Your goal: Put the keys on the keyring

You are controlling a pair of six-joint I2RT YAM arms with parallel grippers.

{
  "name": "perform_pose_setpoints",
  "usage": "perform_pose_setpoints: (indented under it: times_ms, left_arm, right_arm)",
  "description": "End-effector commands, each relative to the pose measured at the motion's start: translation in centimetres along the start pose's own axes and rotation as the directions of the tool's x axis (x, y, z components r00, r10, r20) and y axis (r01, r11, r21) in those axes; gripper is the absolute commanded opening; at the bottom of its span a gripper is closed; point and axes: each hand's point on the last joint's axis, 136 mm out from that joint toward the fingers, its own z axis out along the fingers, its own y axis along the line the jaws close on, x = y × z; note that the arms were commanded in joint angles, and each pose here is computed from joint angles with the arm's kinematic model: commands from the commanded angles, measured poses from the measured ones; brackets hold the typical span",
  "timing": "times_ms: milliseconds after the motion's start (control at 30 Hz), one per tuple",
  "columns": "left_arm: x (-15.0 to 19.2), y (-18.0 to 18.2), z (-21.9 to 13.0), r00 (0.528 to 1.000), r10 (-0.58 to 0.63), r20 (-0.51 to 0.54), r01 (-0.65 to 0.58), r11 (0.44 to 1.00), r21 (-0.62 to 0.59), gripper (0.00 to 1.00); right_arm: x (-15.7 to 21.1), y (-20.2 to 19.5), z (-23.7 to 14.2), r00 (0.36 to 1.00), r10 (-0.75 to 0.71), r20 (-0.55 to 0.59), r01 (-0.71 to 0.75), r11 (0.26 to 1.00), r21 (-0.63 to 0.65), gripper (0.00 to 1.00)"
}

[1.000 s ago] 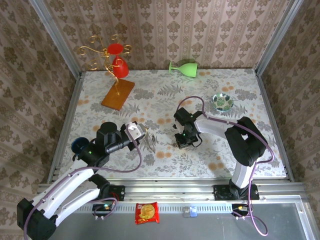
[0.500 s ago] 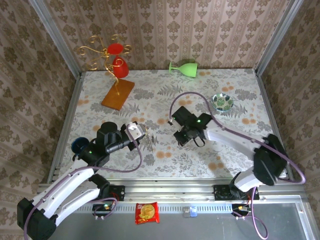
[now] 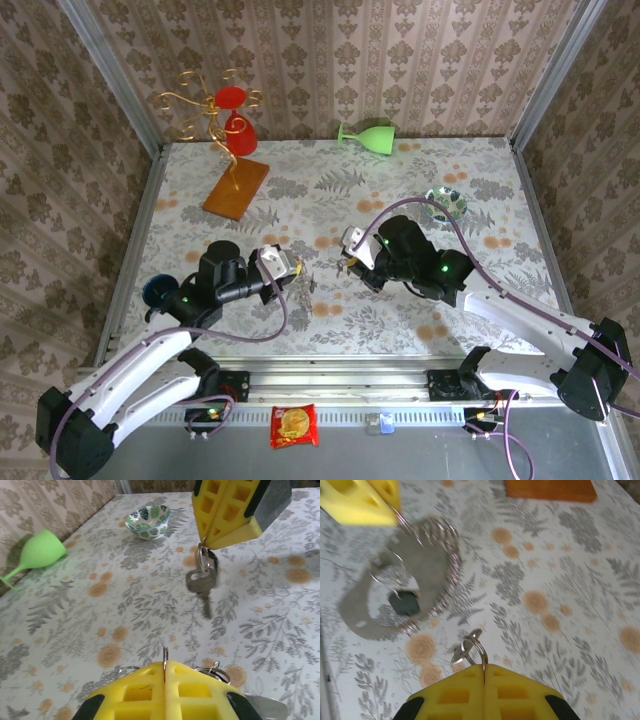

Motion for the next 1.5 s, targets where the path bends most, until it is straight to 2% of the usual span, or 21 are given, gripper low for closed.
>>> perform_pose_setpoints:
  times_ms: [0,133,233,300,333,400,467,533,600,633,767,1000,1233,1467]
  left_arm:
    - [-2.7,-1.1,-0.3,0.997,-0.023,0.072,0.016,0.996,0.089,0.00]
    - [-2.9,-1.6,0.0,0.997,-0.031,0.073,0.022,0.993,0.117,0.00]
    - [-3.0,-1.4,0.1,0.997,-0.017,0.079,0.009,0.994,0.107,0.00]
    - [-3.1,-1.1,0.2,0.997,0.002,0.083,-0.009,0.996,0.085,0.00]
    - [-3.1,-0.9,0.2,0.997,0.009,0.080,-0.015,0.997,0.073,0.00]
    - [-3.0,-0.4,0.3,0.997,0.027,0.073,-0.030,0.999,0.042,0.00]
    - [-3.0,0.2,0.2,0.997,0.038,0.064,-0.039,0.999,0.001,0.00]
    - [-3.0,0.7,0.1,0.997,0.048,0.060,-0.046,0.999,-0.028,0.00]
    - [-3.0,0.8,0.0,0.997,0.050,0.061,-0.048,0.998,-0.040,0.00]
    - [-3.0,0.8,0.1,0.997,0.050,0.062,-0.048,0.998,-0.037,0.00]
    - [-3.1,0.1,0.2,0.997,0.033,0.072,-0.034,0.999,0.002,0.00]
    - [-3.1,-0.6,0.7,0.996,0.004,0.084,-0.008,0.999,0.048,0.00]
    - [-2.8,-0.8,1.3,0.997,-0.013,0.072,0.008,0.998,0.067,0.00]
    - [-2.4,-0.7,1.5,0.998,-0.018,0.053,0.015,0.998,0.061,0.00]
  right_arm:
    - [-2.0,2.0,-0.4,0.993,-0.048,0.110,0.060,0.992,-0.110,0.00]
    - [-2.1,2.6,-0.4,0.983,-0.134,0.128,0.148,0.983,-0.107,0.00]
    - [-1.0,1.5,0.4,0.956,-0.288,0.045,0.287,0.957,0.029,0.00]
    - [-0.3,-0.2,1.2,0.885,-0.459,-0.082,0.466,0.859,0.211,0.00]
    - [-0.3,-1.2,1.3,0.858,-0.496,-0.132,0.512,0.812,0.281,0.00]
    - [-0.8,-3.0,1.2,0.822,-0.527,-0.214,0.566,0.723,0.396,0.00]
    - [-1.6,-4.5,0.9,0.830,-0.504,-0.240,0.553,0.683,0.477,0.00]
    - [-1.6,-3.5,1.2,0.852,-0.487,-0.193,0.520,0.742,0.424,0.00]
    - [-1.0,-0.8,1.8,0.880,-0.467,-0.092,0.473,0.839,0.269,0.00]
    - [-0.9,-0.6,2.1,0.890,-0.451,-0.071,0.452,0.851,0.268,0.00]
    - [-1.0,-0.4,2.9,0.883,-0.461,-0.088,0.466,0.839,0.282,0.00]
    - [-2.9,1.6,3.5,0.857,-0.515,0.002,0.498,0.829,0.254,0.00]
    - [-4.9,2.6,4.3,0.843,-0.537,0.044,0.508,0.819,0.268,0.00]
    - [-6.6,3.0,2.8,0.854,-0.499,0.147,0.444,0.847,0.293,0.00]
